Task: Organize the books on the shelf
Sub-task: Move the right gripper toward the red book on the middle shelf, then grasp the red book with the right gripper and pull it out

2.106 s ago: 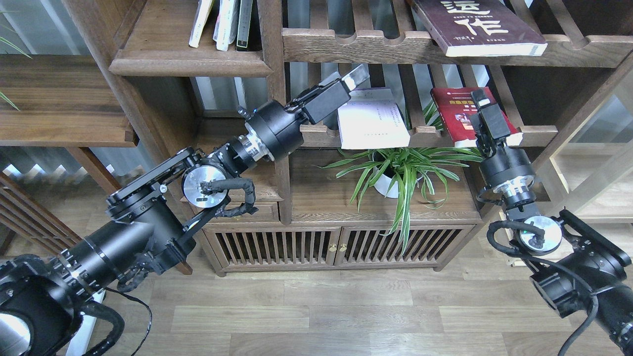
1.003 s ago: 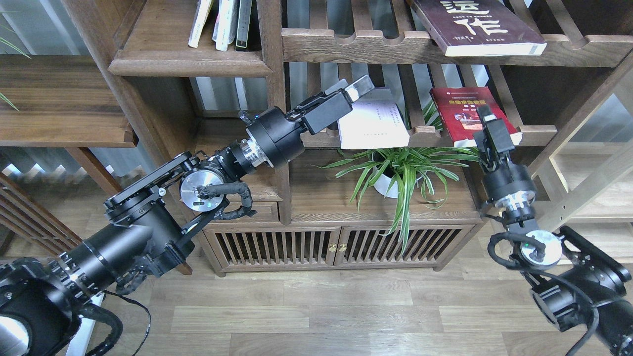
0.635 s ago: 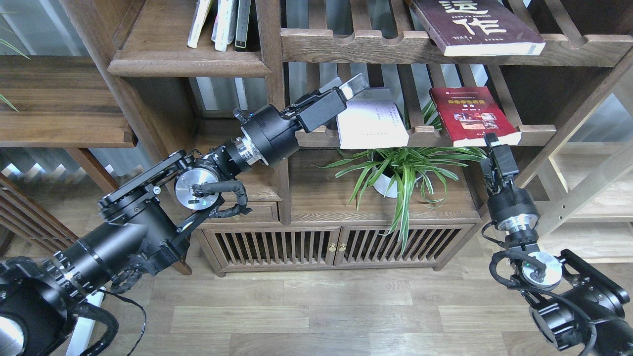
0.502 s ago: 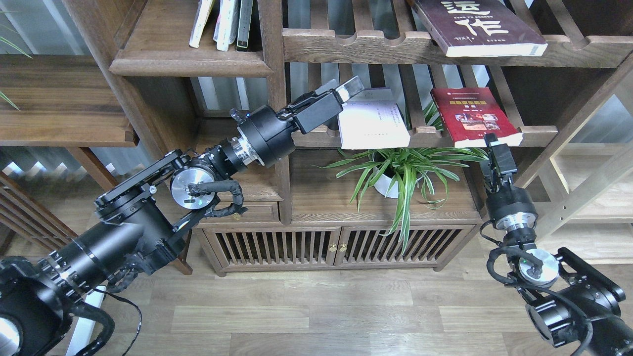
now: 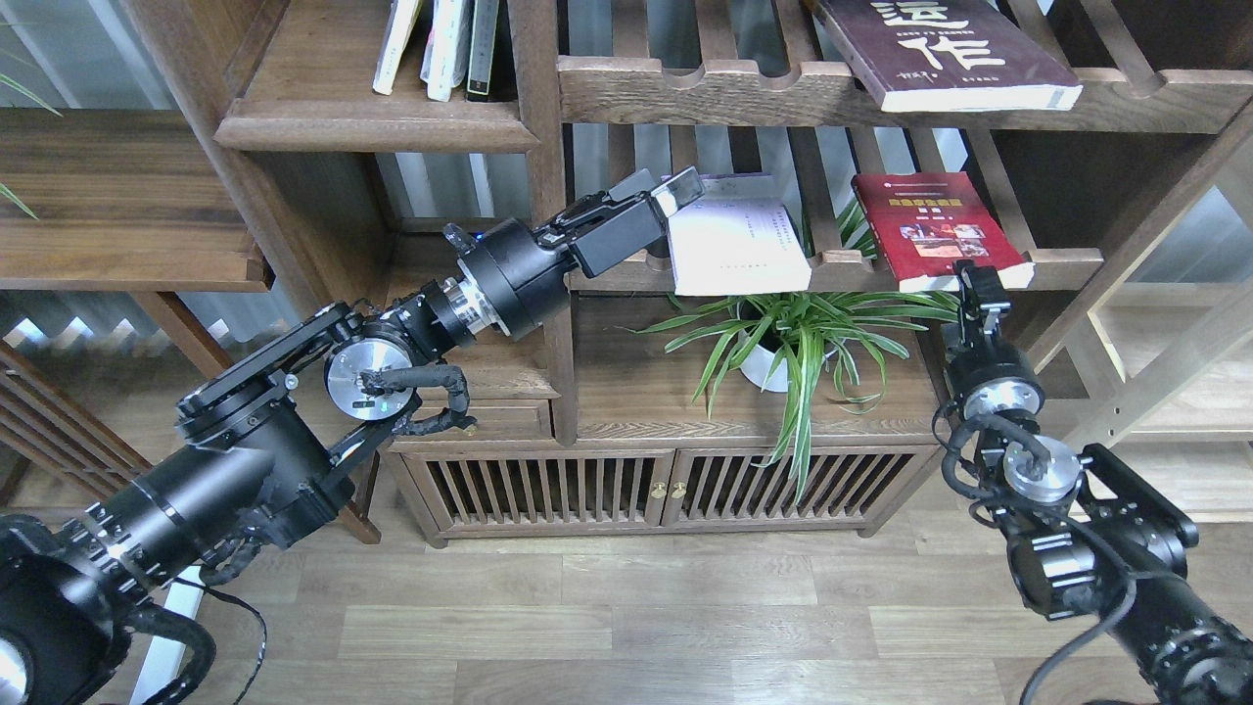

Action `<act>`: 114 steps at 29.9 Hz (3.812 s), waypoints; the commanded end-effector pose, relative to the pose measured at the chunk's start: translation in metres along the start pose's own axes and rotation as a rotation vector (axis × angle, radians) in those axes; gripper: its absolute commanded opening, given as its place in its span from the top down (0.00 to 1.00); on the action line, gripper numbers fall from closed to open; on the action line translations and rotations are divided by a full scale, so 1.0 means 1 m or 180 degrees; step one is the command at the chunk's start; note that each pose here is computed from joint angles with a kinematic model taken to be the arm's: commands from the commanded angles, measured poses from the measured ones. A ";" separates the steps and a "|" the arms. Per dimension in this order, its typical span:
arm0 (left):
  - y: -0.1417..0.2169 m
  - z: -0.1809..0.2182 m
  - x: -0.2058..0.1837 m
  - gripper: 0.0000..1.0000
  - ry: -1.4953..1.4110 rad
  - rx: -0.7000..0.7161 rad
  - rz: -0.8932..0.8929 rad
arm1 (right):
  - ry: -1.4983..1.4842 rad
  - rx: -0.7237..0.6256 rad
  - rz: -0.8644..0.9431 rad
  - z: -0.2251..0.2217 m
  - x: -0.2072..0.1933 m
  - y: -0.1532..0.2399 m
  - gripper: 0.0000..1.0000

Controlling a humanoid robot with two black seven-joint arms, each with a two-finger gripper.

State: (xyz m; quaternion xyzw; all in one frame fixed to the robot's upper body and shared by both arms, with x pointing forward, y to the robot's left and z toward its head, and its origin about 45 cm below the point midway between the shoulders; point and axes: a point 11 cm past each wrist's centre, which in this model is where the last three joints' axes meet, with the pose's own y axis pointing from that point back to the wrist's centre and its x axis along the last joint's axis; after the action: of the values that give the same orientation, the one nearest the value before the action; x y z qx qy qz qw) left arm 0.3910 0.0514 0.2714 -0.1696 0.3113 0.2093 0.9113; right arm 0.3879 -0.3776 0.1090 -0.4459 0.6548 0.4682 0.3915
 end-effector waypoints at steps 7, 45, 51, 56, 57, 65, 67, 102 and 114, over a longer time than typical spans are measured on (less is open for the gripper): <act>-0.001 0.002 -0.001 0.01 -0.0001 -0.0019 -0.0009 | -0.0004 -0.0017 0.0096 -0.001 -0.010 -0.012 0.16; 0.007 0.003 0.005 0.01 0.0017 -0.0062 0.0049 | -0.0280 0.0065 -0.0302 0.000 -0.008 -0.014 0.96; 0.009 0.000 0.009 0.01 0.0087 -0.0086 0.0091 | -0.0399 0.0090 -0.0592 -0.002 -0.007 -0.003 0.95; 0.016 -0.003 0.018 0.01 0.0196 -0.0198 0.0186 | -0.0695 0.0020 -0.0773 0.008 -0.008 0.015 0.96; 0.018 -0.006 0.021 0.01 0.0236 -0.0211 0.0224 | -0.0754 -0.0002 -0.0798 0.010 -0.008 0.020 0.95; 0.030 -0.029 0.035 0.01 0.0605 -0.0230 0.0379 | -0.0864 -0.0196 -0.1064 0.028 -0.012 0.040 0.96; 0.032 -0.032 0.037 0.01 0.0790 -0.0250 0.0402 | -0.0875 -0.0273 -0.1087 0.034 -0.014 0.042 0.96; 0.050 -0.060 0.062 0.01 0.1434 -0.0229 0.0674 | -0.0930 -0.1430 -0.1267 0.144 -0.037 0.090 0.97; 0.050 -0.064 0.067 0.01 0.1471 -0.0238 0.0737 | -0.0858 -0.1874 -0.1255 0.179 -0.033 0.109 0.97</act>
State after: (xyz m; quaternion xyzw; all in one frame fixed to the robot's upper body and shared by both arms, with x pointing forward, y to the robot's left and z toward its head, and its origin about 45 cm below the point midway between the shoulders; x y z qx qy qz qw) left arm 0.3830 0.0866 0.1719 -0.2081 0.5191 0.2804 0.7801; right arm 0.3133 -0.1871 0.1235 -0.5866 0.3426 0.6026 0.4188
